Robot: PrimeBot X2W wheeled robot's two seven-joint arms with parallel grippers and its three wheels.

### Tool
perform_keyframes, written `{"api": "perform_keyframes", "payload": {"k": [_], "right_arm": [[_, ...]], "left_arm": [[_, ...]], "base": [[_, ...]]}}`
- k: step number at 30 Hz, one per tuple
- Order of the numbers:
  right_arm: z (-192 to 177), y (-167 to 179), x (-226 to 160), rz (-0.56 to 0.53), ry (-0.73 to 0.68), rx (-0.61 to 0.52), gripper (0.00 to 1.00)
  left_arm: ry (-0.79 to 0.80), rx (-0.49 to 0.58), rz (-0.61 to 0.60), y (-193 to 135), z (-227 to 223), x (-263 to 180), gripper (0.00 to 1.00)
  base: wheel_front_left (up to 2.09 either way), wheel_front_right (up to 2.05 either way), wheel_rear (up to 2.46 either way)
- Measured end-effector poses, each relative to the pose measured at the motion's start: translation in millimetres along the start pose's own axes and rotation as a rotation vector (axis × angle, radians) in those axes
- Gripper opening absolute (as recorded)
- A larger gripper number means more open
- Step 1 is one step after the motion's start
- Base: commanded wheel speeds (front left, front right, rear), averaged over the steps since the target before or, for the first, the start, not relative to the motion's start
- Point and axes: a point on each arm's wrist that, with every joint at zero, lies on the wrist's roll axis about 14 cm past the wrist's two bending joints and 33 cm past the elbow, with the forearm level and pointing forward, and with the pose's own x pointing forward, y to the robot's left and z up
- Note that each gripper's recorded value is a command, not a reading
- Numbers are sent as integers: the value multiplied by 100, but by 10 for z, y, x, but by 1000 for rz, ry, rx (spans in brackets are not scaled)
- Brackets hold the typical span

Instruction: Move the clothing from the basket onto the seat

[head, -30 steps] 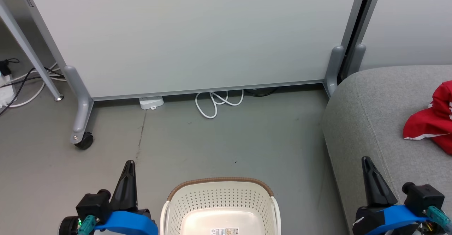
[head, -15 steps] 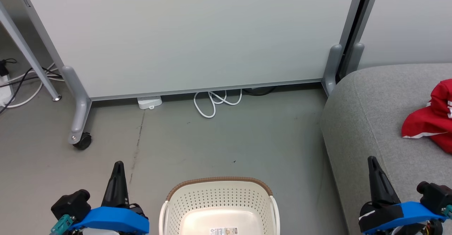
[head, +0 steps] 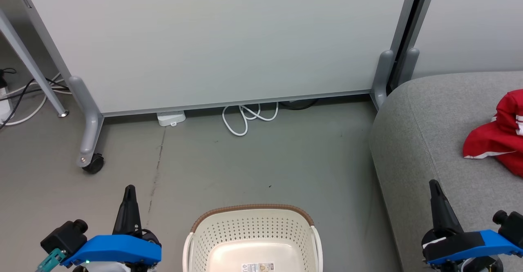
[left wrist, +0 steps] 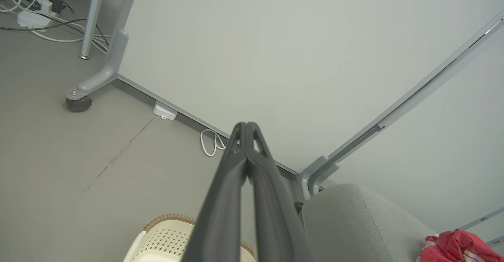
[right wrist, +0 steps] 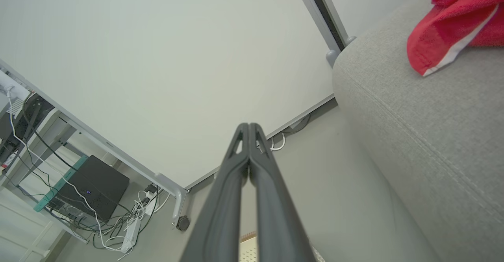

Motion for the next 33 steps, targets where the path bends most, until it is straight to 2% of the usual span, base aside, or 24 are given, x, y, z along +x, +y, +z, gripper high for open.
{"api": "perform_keyframes", "payload": {"k": [33], "right_arm": [[45,-40,32,-28,11,414,0]], "left_arm": [[7,-418,3,4,101,98,0]], "base": [[0,0,0]]}}
